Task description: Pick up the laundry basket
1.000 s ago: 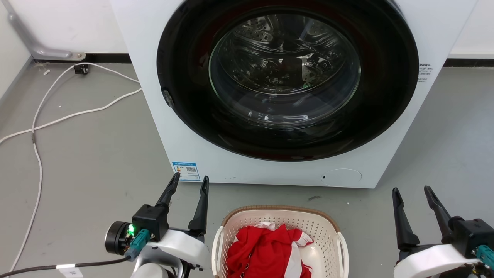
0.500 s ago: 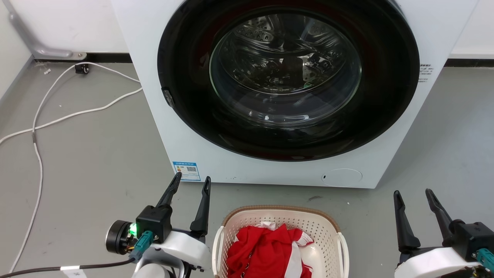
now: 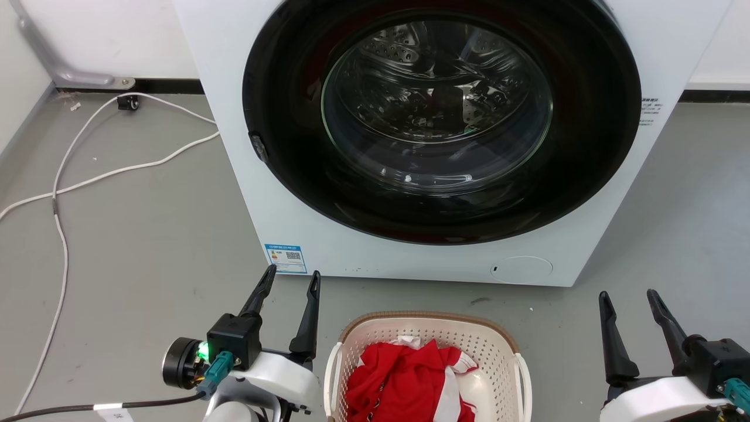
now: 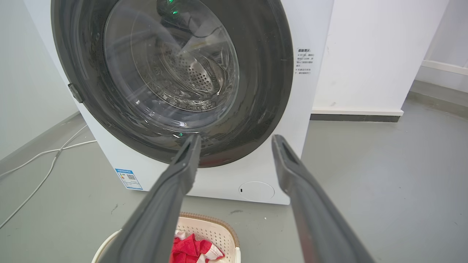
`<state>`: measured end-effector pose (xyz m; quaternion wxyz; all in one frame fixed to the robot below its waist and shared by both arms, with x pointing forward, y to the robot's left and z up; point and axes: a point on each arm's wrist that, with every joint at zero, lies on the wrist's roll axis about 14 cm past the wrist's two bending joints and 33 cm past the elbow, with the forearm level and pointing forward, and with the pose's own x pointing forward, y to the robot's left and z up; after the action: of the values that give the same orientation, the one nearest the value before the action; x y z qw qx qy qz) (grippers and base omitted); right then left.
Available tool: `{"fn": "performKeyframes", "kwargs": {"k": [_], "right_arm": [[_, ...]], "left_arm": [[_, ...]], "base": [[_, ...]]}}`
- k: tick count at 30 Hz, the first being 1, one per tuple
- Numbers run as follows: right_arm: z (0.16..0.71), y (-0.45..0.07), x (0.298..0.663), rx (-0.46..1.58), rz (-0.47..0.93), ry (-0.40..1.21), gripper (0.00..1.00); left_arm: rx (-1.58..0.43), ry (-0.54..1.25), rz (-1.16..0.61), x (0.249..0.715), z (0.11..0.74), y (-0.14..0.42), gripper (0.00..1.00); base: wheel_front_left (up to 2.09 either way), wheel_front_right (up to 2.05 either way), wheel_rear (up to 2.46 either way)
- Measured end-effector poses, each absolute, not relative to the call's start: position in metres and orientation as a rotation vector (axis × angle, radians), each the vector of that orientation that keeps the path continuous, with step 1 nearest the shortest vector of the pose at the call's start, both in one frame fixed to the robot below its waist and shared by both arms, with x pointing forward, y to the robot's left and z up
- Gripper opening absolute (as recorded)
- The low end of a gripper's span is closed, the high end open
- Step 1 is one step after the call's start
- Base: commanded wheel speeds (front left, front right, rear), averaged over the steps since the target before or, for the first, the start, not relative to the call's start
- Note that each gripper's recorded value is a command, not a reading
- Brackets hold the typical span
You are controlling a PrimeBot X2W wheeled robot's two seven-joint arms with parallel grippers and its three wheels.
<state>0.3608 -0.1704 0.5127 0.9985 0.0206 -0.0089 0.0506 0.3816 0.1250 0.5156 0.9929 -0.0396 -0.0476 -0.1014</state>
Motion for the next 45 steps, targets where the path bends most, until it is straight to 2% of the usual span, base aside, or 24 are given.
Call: {"fn": "performKeyframes", "kwargs": {"k": [13,17,30,45], "right_arm": [[0.504,-0.174,0.363,0.041,0.090,0.007,1.00],[0.490,-0.182,0.371,0.049,0.064,0.055,1.00],[0.389,-0.182,0.406,0.090,0.045,0.344,1.00],[0.267,-0.168,0.424,0.128,0.065,0.655,1.00]], "left_arm": [[-0.073,-0.069,-0.211,0.385,0.507,0.122,1.00],[-0.077,0.008,-0.247,0.396,0.483,0.114,1.00],[-0.092,0.383,-0.288,0.434,0.365,0.109,1.00],[-0.123,0.806,-0.317,0.441,0.238,0.107,1.00]], "base": [[0.00,0.00,0.00],[0.00,0.00,0.00],[0.00,0.00,0.00],[0.00,0.00,0.00]]}}
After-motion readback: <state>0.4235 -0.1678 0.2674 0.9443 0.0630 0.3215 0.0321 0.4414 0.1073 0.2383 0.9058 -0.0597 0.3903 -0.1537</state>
